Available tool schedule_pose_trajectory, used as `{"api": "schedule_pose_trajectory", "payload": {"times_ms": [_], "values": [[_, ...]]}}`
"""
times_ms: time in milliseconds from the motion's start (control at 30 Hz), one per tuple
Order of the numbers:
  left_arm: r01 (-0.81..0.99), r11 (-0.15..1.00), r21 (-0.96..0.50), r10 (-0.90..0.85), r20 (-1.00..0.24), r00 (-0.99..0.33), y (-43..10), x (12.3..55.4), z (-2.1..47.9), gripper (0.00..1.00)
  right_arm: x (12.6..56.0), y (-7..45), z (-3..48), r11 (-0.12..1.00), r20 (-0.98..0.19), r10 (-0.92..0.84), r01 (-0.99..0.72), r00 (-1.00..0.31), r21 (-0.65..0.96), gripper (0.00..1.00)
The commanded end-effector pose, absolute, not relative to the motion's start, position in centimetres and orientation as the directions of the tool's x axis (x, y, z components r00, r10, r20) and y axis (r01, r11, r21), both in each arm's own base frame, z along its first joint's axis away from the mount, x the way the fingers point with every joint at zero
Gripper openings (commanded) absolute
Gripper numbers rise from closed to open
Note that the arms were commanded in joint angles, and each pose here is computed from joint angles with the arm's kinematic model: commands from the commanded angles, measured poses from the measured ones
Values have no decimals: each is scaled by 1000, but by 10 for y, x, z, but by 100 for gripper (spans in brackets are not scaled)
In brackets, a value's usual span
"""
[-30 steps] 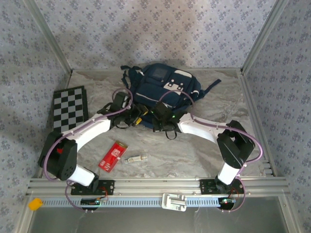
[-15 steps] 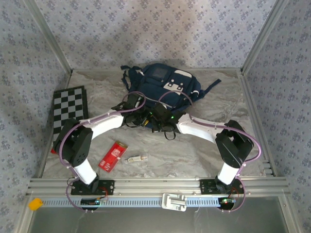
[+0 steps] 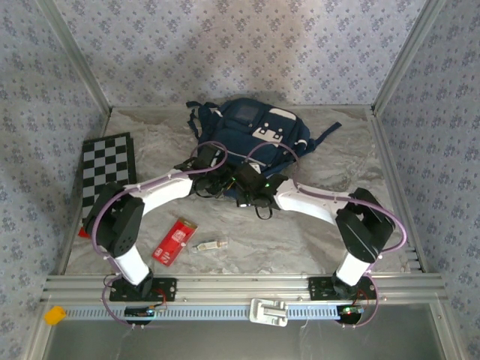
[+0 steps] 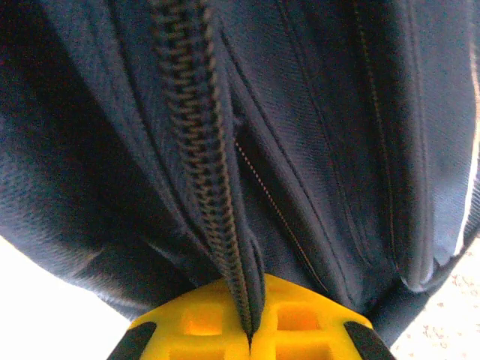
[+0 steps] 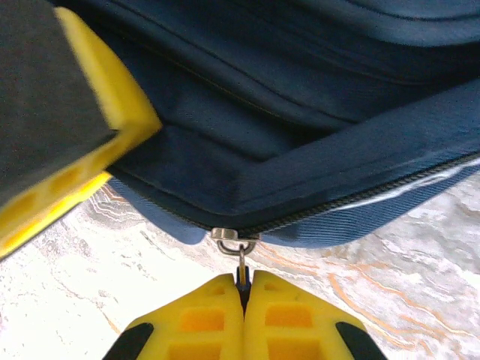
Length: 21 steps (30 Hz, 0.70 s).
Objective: Pack the student bag
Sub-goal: Zip the student bag at the center of the table.
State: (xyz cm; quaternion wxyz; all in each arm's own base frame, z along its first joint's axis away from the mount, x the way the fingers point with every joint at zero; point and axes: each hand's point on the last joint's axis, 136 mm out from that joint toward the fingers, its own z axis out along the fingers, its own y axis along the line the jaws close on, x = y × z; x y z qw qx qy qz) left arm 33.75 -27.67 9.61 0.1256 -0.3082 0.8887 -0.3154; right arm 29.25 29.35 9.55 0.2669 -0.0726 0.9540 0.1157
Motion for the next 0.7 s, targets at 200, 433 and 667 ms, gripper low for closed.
{"api": "schedule_pose_trajectory", "payload": {"times_ms": [200, 433, 667], "values": [[-360, 668, -651, -615, -211, -760, -215, 338, 141, 0, 271, 218, 90, 997, -483, -38, -63, -875, 36, 0], [-354, 678, -644, -615, -234, -753, -180, 345, 147, 0, 284, 184, 79, 1000, -473, 19, 17, -881, 10, 0], [-339, 652, -678, -617, -214, -757, -177, 348, 151, 0, 297, 189, 89, 999, -514, -2, -18, -858, 26, 0]]}}
